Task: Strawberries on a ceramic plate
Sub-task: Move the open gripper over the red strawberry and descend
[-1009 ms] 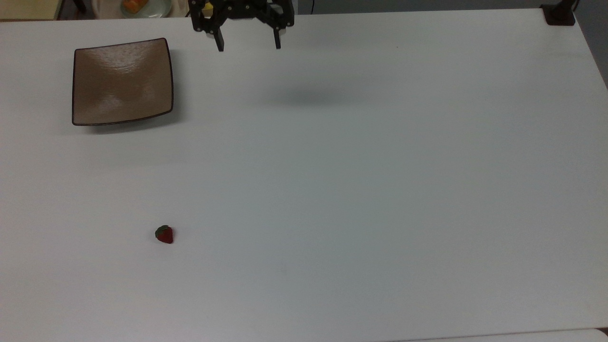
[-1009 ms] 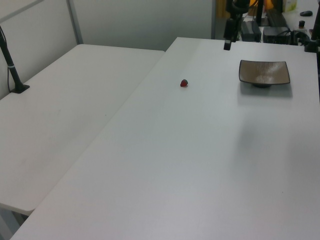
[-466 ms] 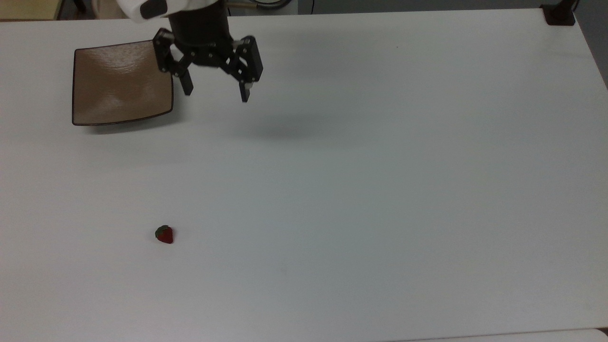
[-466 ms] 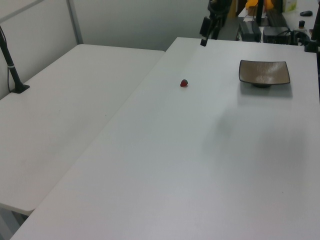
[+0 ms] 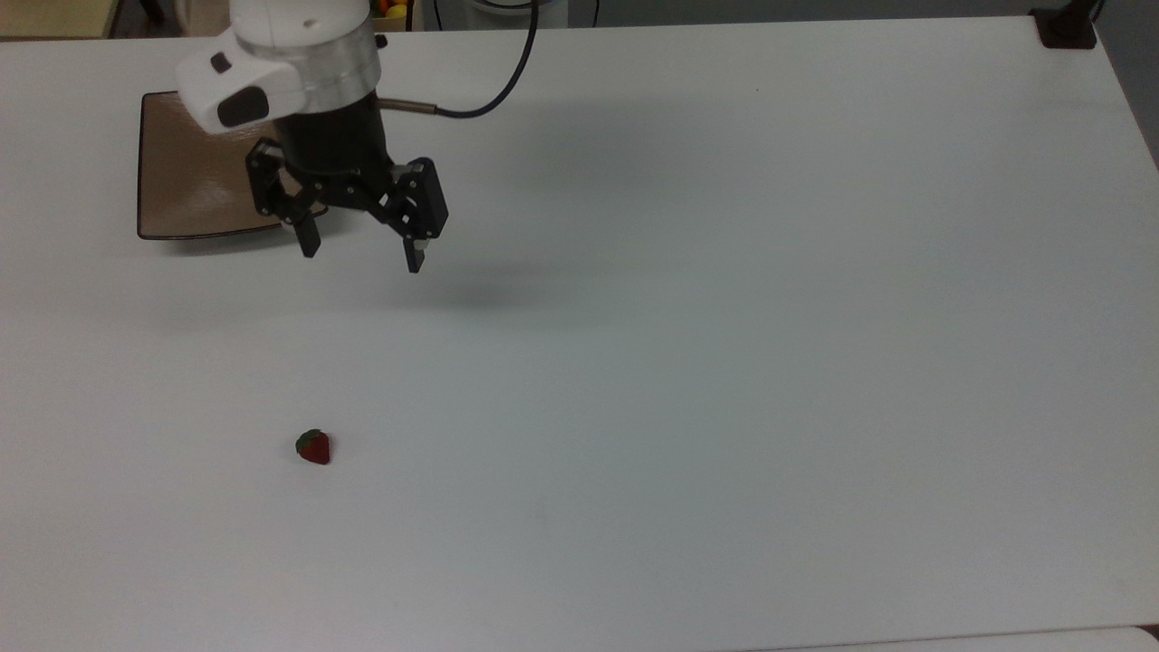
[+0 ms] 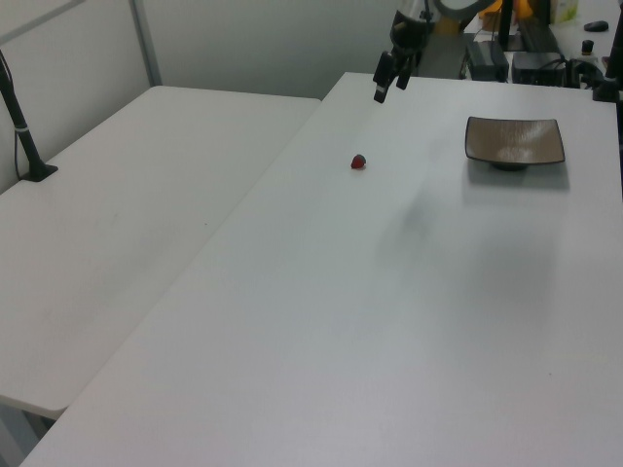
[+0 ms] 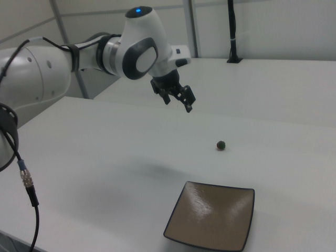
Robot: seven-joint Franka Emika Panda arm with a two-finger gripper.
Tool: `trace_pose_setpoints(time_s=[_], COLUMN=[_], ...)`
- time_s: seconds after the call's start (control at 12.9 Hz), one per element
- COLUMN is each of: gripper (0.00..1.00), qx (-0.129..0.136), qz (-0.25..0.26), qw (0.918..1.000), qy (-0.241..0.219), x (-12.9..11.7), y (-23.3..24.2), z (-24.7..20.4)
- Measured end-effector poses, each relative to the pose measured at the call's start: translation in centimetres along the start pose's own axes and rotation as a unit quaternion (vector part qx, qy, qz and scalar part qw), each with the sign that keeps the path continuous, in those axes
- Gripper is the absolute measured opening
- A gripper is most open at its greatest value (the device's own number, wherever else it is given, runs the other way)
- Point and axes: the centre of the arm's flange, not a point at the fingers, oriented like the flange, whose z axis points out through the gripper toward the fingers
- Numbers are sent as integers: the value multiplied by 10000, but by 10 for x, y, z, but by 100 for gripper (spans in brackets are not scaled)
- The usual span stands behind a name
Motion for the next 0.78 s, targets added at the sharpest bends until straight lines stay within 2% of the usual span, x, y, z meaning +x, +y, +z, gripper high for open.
trace_pose_setpoints(time_s=[0.31, 0.47, 0.78], gripper=[100, 100, 100], qx=[-114, -164, -288], qz=[-1036, -1227, -1208], qw=[9944, 9921, 9906], qy=[155, 212, 567], x=[8, 10, 16], y=[28, 37, 49], z=[36, 55, 98])
